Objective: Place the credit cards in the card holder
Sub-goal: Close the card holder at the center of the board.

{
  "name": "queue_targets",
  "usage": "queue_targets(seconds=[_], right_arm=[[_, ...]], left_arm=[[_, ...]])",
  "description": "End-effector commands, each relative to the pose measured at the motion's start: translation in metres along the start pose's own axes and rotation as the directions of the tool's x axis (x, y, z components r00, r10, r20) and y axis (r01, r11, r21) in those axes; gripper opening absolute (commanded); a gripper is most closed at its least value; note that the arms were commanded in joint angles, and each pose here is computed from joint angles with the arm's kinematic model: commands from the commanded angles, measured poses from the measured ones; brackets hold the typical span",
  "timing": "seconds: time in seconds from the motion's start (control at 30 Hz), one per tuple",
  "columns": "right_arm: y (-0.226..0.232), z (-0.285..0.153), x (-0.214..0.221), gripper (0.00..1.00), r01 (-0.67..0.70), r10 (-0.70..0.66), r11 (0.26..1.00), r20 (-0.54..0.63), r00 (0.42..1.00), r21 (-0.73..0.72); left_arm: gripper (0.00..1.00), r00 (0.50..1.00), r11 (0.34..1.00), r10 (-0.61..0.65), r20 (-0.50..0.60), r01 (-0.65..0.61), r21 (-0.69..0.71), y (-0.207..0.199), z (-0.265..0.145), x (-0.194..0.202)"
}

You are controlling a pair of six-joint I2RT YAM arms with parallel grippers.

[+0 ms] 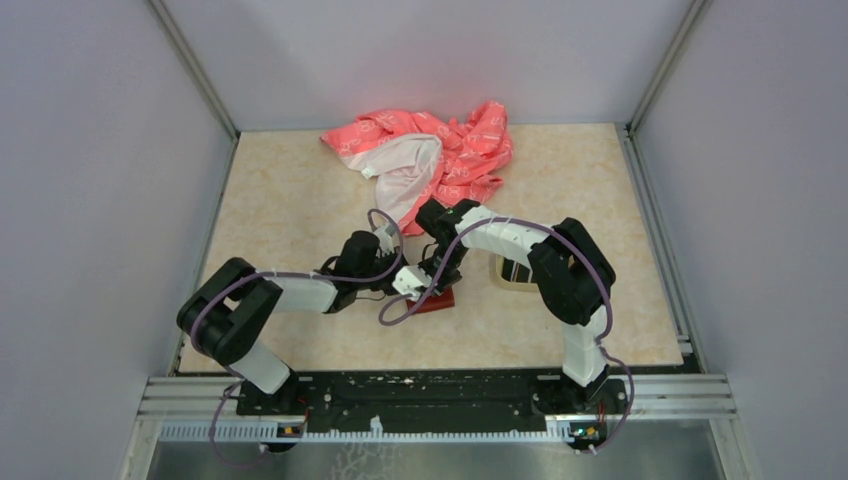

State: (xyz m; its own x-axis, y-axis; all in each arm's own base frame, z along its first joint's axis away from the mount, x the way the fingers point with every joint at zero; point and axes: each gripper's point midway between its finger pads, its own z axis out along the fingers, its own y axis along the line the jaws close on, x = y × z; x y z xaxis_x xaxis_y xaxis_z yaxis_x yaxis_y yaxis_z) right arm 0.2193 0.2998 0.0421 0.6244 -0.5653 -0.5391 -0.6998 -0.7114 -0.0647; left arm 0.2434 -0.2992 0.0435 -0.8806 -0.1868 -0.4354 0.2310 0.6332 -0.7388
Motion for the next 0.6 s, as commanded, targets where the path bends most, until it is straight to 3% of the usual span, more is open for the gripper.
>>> queue_targets(seconds=[0.0,0.4,0.57], right_arm=[[0.013,0.012,-0.005,0.0,-0.045,0.046,0.996,0.018,0.999,-0.072],[0.007,0.002,-0.022,0.01,-0.076,0.08,0.996,0.088,0.993,-0.046],[0.003,-0.017,-0.037,0.15,-0.098,0.103,0.995,0.175,0.979,-0.036]], left_arm=[[0.0,0.988,0.986,-0.028,-0.15,0.003,-0.168,0.053,-0.007,0.05],[0.0,0.984,0.976,0.002,-0.178,-0.04,-0.213,0.062,-0.005,0.056],[0.0,0.985,0.974,0.007,-0.175,-0.046,-0.22,0.065,-0.007,0.057]])
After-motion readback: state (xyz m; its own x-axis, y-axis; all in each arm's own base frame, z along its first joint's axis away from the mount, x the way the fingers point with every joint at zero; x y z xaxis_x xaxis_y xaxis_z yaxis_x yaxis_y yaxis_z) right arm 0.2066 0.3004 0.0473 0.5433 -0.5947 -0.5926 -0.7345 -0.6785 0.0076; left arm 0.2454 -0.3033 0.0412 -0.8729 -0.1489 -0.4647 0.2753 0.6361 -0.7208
